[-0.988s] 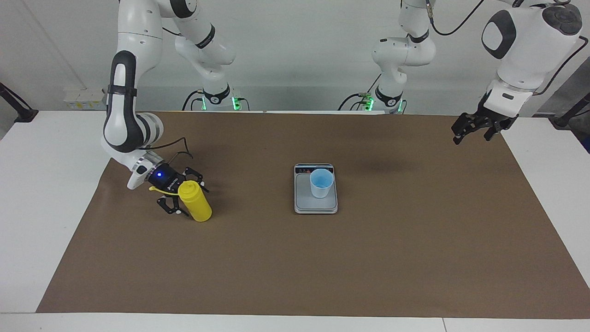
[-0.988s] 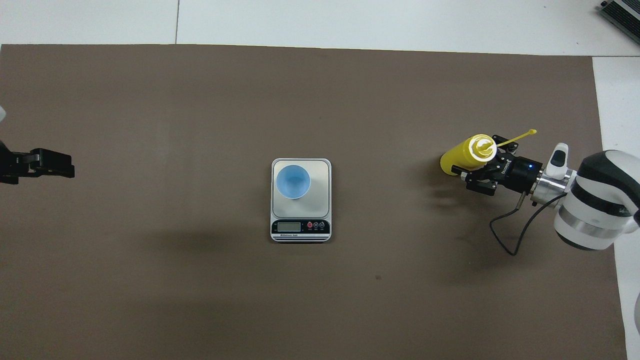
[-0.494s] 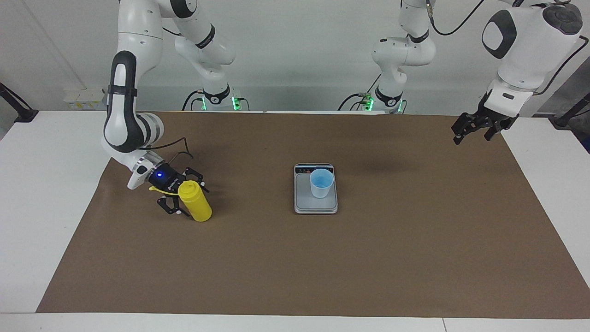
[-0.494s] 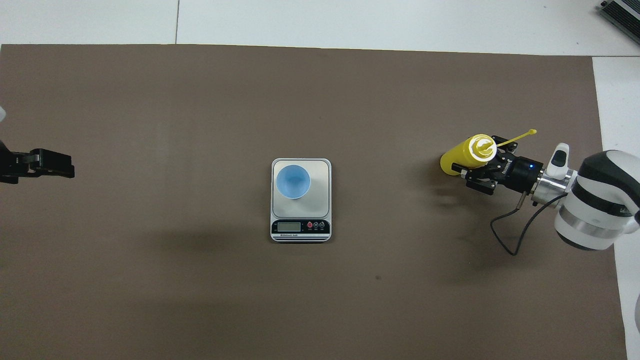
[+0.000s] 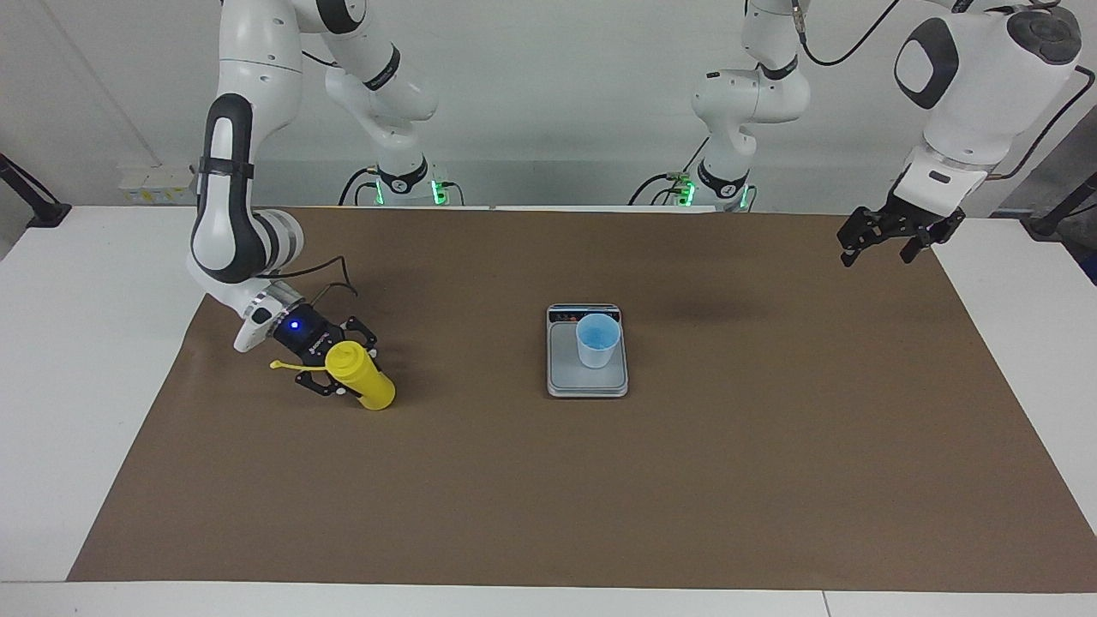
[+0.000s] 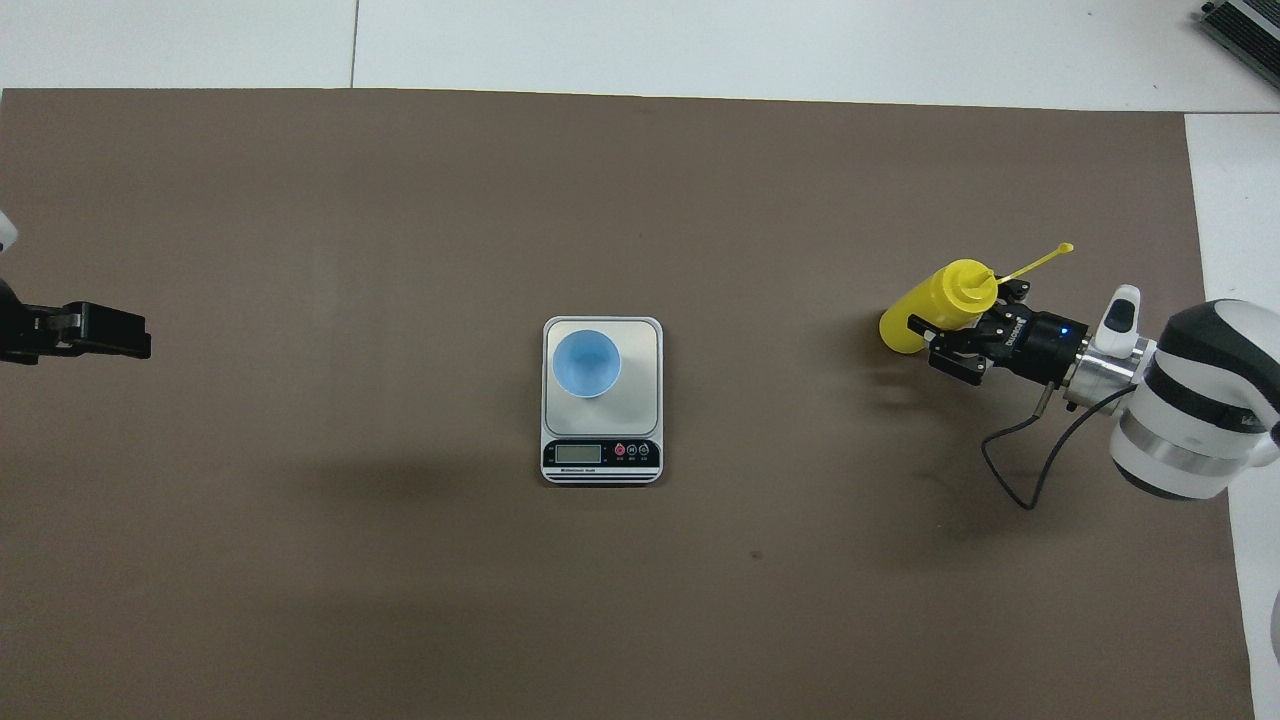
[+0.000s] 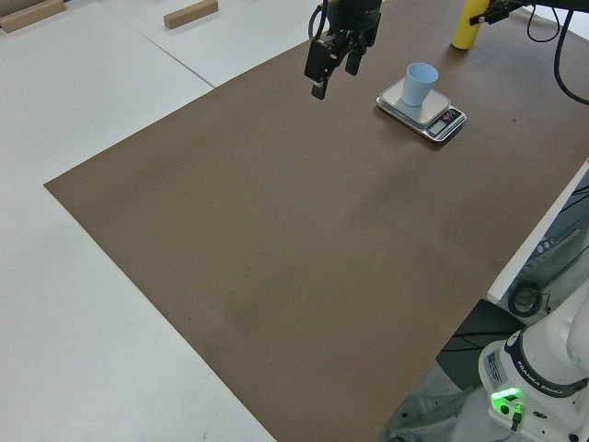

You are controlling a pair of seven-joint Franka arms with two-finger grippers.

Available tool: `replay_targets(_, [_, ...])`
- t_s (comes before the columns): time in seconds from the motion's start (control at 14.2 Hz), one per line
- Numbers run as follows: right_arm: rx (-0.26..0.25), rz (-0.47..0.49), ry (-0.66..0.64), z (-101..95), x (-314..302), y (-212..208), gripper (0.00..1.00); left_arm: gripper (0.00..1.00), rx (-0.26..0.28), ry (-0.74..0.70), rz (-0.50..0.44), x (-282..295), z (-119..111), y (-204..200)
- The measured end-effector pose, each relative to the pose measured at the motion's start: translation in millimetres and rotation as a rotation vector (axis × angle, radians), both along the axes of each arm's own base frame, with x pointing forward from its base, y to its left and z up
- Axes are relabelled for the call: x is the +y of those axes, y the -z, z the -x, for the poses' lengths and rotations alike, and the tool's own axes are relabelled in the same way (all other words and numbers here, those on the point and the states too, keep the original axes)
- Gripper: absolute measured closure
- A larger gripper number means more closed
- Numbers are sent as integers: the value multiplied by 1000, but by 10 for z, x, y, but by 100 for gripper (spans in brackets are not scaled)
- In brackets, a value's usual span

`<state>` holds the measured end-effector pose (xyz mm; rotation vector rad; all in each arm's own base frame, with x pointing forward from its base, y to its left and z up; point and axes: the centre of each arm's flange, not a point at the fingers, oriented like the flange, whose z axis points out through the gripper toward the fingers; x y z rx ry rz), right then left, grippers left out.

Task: Pour seasoning into cup on scale with both arms
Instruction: 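Lift the yellow bottle with the right gripper over the blue cup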

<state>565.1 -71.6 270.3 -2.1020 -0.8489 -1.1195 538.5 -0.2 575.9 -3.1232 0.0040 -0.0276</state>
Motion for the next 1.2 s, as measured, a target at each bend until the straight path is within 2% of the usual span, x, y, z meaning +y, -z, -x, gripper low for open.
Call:
replay_targets(0.14, [1, 22, 11, -51, 90, -95, 53, 0, 0, 0, 0, 0, 0, 0])
replay_targets(0.42, [15, 98, 41, -157, 695, -470, 53, 0, 0, 0, 0, 0, 0, 0])
replay_targets(1.2, [-2, 333, 34, -86, 2244, -830, 53, 0, -1, -11, 0, 9, 0, -1])
